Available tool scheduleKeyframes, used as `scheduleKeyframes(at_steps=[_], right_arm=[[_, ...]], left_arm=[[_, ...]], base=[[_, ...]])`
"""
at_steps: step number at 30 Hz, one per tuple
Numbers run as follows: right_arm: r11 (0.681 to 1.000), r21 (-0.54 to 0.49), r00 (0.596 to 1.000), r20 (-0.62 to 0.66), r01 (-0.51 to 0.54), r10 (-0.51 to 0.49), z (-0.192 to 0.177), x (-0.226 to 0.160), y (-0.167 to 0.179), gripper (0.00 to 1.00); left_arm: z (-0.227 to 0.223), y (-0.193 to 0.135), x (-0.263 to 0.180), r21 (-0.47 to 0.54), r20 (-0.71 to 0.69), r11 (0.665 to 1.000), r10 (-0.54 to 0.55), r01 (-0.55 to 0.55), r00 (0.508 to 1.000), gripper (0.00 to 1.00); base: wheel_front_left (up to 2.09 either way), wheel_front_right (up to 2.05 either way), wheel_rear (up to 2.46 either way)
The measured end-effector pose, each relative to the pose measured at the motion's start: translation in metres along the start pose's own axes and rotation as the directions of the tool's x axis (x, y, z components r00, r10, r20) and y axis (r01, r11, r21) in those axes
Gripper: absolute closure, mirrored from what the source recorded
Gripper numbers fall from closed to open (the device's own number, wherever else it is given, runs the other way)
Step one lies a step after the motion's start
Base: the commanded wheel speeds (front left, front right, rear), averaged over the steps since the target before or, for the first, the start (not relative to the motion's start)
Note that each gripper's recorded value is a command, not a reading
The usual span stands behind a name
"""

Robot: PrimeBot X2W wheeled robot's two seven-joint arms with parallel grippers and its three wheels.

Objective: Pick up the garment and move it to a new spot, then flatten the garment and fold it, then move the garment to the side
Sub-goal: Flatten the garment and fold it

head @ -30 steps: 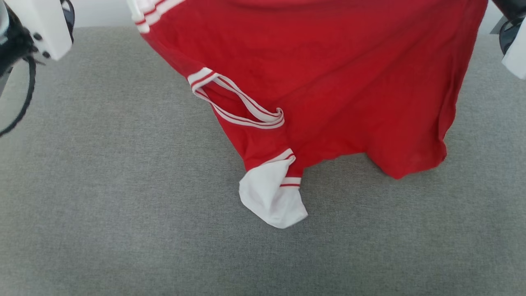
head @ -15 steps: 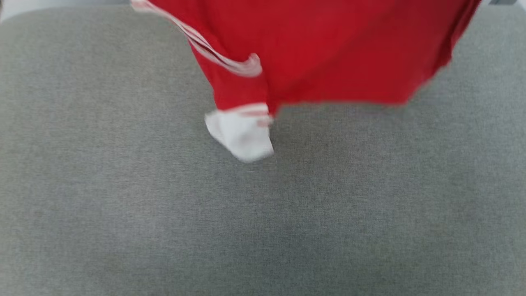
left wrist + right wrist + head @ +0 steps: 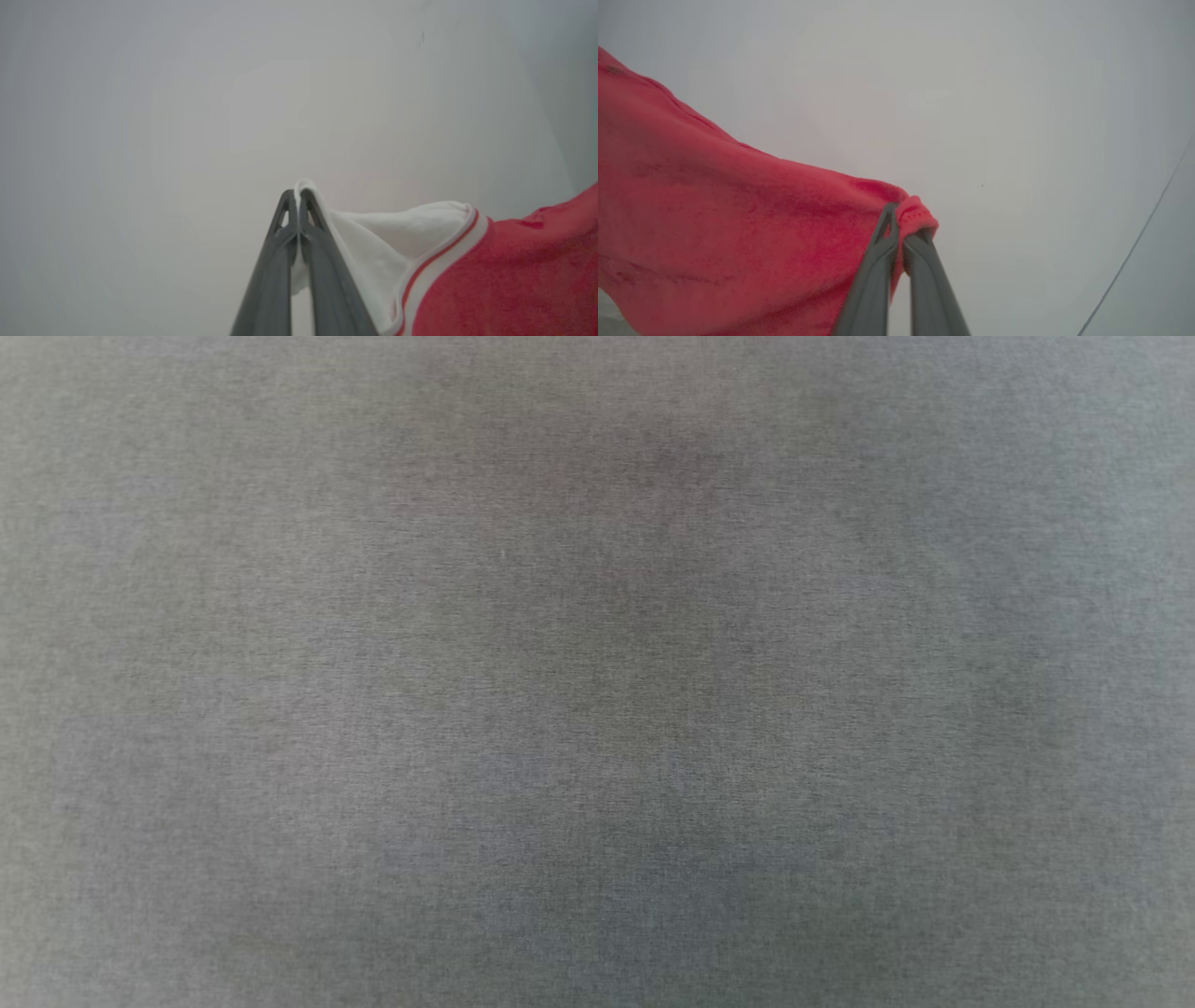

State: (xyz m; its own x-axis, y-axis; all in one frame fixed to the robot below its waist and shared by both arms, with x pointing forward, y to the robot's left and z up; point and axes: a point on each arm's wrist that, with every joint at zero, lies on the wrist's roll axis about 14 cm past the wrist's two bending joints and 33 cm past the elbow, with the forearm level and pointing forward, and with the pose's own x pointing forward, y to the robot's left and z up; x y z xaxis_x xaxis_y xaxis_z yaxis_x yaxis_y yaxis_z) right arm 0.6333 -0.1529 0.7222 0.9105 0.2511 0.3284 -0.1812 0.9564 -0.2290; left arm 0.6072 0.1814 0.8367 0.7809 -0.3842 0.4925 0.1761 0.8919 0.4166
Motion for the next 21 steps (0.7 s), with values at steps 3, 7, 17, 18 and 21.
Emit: scheduleKeyframes(at_steps=[3, 7, 17, 18, 21], right_arm=[[0.998, 0.034, 0.992, -0.116, -0.044, 0.048, -0.038, -0.008, 0.017, 1.0], [0.991, 0.098, 0.952, -0.284, -0.088, 0.113, -0.089, -0.033, 0.037, 1.0], [0.953, 0.269, 0.805, -0.531, -0.137, 0.265, -0.161, -0.108, 0.075, 1.0], [0.95, 0.282, 0.796, -0.54, -0.136, 0.274, -0.163, -0.113, 0.076, 1.0], [0.94, 0.308, 0.764, -0.569, -0.144, 0.304, -0.168, -0.13, 0.082, 1.0]], left_arm=[[-0.043, -0.017, -0.021, -0.038, -0.118, 0.998, -0.049, 0.045, 0.992, 1.0], [-0.09, -0.038, -0.056, -0.104, -0.274, 0.991, -0.116, 0.09, 0.955, 1.0], [-0.167, -0.095, -0.163, -0.384, -0.555, 0.919, -0.306, 0.089, 0.773, 1.0], [-0.171, -0.099, -0.173, -0.406, -0.574, 0.911, -0.322, 0.08, 0.753, 1.0], [-0.178, -0.115, -0.201, -0.466, -0.615, 0.883, -0.375, 0.064, 0.694, 1.0]], base=[[0.0, 0.0, 0.0], [0.0, 0.0, 0.0], [0.0, 0.0, 0.0], [0.0, 0.0, 0.0], [0.0, 0.0, 0.0]])
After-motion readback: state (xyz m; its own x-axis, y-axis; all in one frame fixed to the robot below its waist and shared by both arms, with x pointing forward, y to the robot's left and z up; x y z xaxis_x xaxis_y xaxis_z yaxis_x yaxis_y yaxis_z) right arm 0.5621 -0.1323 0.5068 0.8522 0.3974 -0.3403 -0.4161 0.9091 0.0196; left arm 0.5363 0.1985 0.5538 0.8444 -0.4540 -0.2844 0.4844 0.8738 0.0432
